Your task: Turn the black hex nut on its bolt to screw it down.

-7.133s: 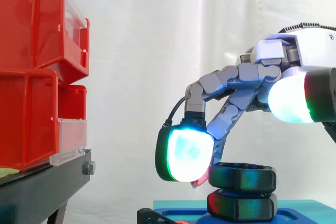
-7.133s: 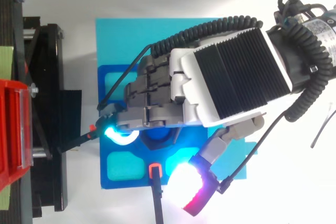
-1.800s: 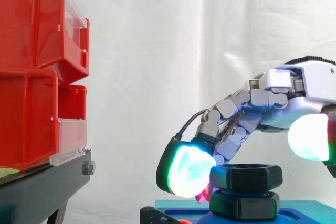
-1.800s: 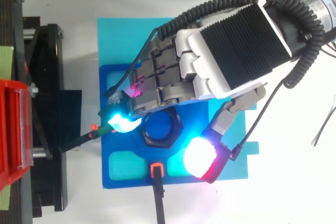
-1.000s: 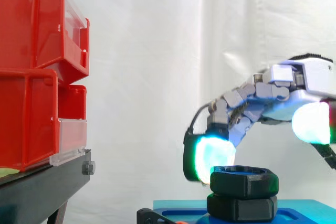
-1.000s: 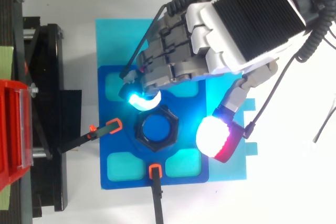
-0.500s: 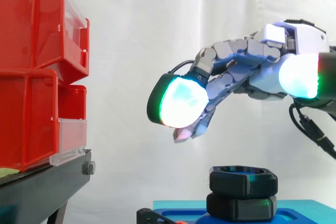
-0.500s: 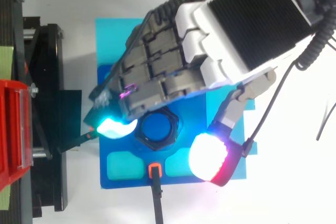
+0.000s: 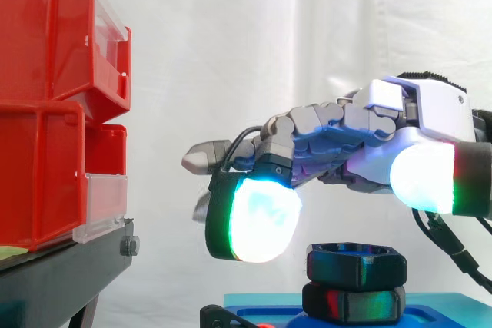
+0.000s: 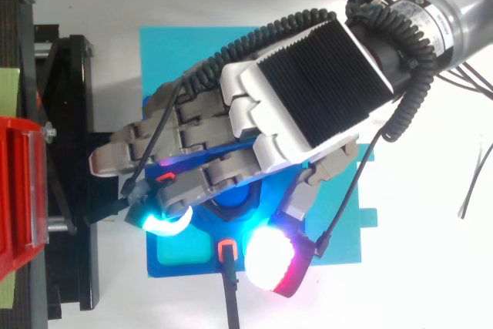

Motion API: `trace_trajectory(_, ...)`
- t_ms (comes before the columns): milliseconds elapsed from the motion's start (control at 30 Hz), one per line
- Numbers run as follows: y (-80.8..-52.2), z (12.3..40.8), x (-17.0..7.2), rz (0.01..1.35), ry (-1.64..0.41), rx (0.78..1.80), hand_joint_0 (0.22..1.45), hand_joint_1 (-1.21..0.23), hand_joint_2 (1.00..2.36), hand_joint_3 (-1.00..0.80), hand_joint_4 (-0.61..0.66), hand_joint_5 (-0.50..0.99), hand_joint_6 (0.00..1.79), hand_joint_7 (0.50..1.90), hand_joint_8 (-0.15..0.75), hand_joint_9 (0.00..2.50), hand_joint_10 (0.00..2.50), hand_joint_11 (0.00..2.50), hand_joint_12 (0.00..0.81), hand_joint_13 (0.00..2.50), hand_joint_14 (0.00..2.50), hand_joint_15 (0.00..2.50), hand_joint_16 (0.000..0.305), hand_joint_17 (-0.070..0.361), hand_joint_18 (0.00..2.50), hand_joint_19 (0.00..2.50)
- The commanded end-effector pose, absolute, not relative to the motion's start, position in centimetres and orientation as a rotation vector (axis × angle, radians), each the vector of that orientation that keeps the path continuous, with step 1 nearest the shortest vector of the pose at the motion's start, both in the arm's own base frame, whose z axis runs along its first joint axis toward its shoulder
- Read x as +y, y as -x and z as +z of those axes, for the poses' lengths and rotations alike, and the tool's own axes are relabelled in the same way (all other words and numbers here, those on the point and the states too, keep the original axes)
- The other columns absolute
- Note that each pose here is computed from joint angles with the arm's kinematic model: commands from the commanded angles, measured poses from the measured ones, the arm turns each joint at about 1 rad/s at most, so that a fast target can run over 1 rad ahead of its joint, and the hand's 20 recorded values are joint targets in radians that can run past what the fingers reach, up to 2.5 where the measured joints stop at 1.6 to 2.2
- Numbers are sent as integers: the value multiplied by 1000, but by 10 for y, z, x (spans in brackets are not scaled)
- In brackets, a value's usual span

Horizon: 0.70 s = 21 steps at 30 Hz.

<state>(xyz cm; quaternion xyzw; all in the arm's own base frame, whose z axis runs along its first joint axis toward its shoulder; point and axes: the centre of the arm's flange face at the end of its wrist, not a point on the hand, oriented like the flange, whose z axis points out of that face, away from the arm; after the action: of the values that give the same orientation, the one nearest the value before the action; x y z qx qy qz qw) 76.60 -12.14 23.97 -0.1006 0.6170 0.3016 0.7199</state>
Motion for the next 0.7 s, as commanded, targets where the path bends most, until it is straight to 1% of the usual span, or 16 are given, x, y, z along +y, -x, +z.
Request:
trace_trajectory(0, -767, 238, -120, 676, 218, 1361, 442, -404, 1000, -500, 269, -158, 500, 1110, 291, 70, 1, 0, 411, 314, 3, 88, 66, 148, 437, 291)
trace_trajectory(67, -766, 237, -120, 678, 214, 1375, 441, -410, 1000, -500, 273, -162, 528, 1079, 293, 65, 0, 0, 414, 294, 3, 83, 67, 150, 414, 274)
trace_trajectory(100, -765, 237, -120, 679, 212, 1379, 439, -411, 1000, -500, 279, -167, 558, 1034, 293, 61, 0, 0, 415, 289, 2, 78, 67, 151, 408, 269)
trace_trajectory(233, -764, 235, -120, 678, 211, 1391, 429, -382, 1000, -500, 296, -167, 568, 1003, 305, 78, 2, 0, 422, 293, 0, 78, 68, 153, 415, 270)
trace_trajectory(433, -765, 235, -121, 675, 212, 1384, 423, -359, 1000, -500, 299, -164, 556, 1007, 317, 132, 1, 18, 425, 324, 1, 75, 67, 152, 452, 286)
trace_trajectory(500, -766, 228, -120, 678, 212, 1386, 424, -356, 1000, -500, 305, -162, 553, 1011, 319, 144, 0, 34, 424, 332, 2, 77, 67, 151, 462, 284)
trace_trajectory(667, -770, 224, -117, 677, 219, 1361, 425, -356, 1000, -500, 307, -161, 549, 1015, 319, 164, 0, 47, 424, 348, 2, 84, 67, 150, 481, 291)
